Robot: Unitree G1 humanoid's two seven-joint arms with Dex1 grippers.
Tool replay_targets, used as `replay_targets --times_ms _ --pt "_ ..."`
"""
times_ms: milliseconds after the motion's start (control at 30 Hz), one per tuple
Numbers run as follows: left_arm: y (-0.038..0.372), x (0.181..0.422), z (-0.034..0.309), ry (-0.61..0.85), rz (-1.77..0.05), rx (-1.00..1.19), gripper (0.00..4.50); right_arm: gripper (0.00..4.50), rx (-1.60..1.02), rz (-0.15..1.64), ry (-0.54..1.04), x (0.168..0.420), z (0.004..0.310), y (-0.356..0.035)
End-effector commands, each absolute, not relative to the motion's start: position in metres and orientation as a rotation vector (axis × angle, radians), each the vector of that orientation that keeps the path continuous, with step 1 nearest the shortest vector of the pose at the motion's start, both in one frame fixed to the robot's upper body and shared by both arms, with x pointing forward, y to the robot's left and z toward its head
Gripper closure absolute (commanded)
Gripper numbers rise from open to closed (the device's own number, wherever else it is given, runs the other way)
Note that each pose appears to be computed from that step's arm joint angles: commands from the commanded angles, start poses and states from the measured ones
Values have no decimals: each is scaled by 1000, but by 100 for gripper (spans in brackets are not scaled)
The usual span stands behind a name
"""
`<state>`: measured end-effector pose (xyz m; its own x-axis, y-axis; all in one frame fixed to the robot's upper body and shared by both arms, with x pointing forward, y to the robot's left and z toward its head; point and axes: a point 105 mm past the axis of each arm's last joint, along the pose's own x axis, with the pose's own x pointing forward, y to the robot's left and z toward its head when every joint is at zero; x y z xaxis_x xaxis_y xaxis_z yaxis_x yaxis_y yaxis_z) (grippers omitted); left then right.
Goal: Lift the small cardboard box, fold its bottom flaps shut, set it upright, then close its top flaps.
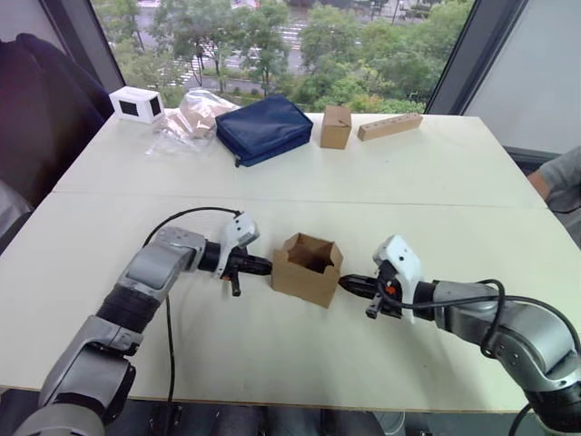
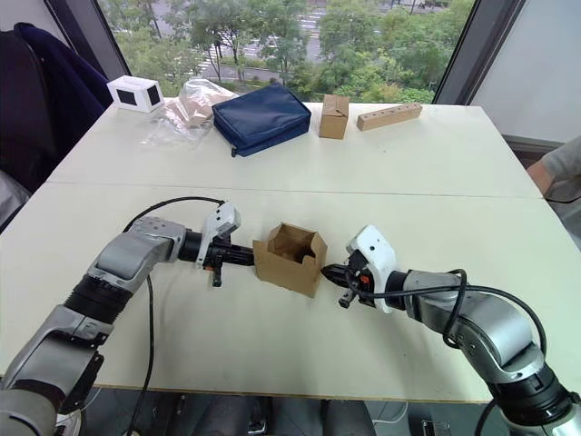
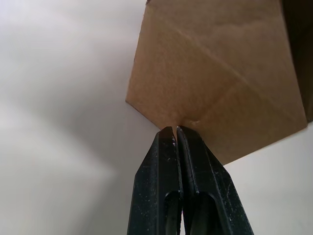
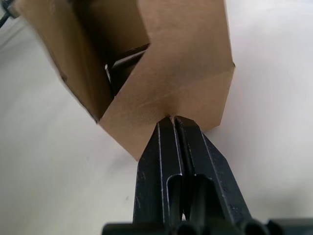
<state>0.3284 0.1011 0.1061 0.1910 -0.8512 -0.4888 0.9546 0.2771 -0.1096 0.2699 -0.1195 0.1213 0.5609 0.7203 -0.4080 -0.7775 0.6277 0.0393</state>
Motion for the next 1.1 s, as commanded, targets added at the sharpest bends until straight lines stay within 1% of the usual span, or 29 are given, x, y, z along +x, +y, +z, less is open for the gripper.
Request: replay_targets --times_ms 33,167,433,500,600,733,900,1000,1100 --pt "90 317 119 467 -1367 234 441 450 -148 946 386 267 126 -107" --pt "92 312 121 485 -1382 229 441 450 -148 950 387 270 126 -106" --pt "105 315 119 510 -1341 266 441 450 -179 926 399 272 123 -114" --pt "115 320 118 511 -1306 274 441 450 -177 886 389 276 127 -125" --pt "121 327 130 470 -1277 251 441 450 -132 838 321 282 144 -135" --pt "115 326 159 381 -1319 167 441 450 -54 865 219 279 168 -135" --pt "101 317 186 318 -1403 66 441 450 17 929 177 275 178 -124" --pt "95 311 188 320 -1432 54 441 450 37 962 185 274 174 -117" --pt "89 310 176 357 -1436 70 441 450 74 991 211 276 162 -108"
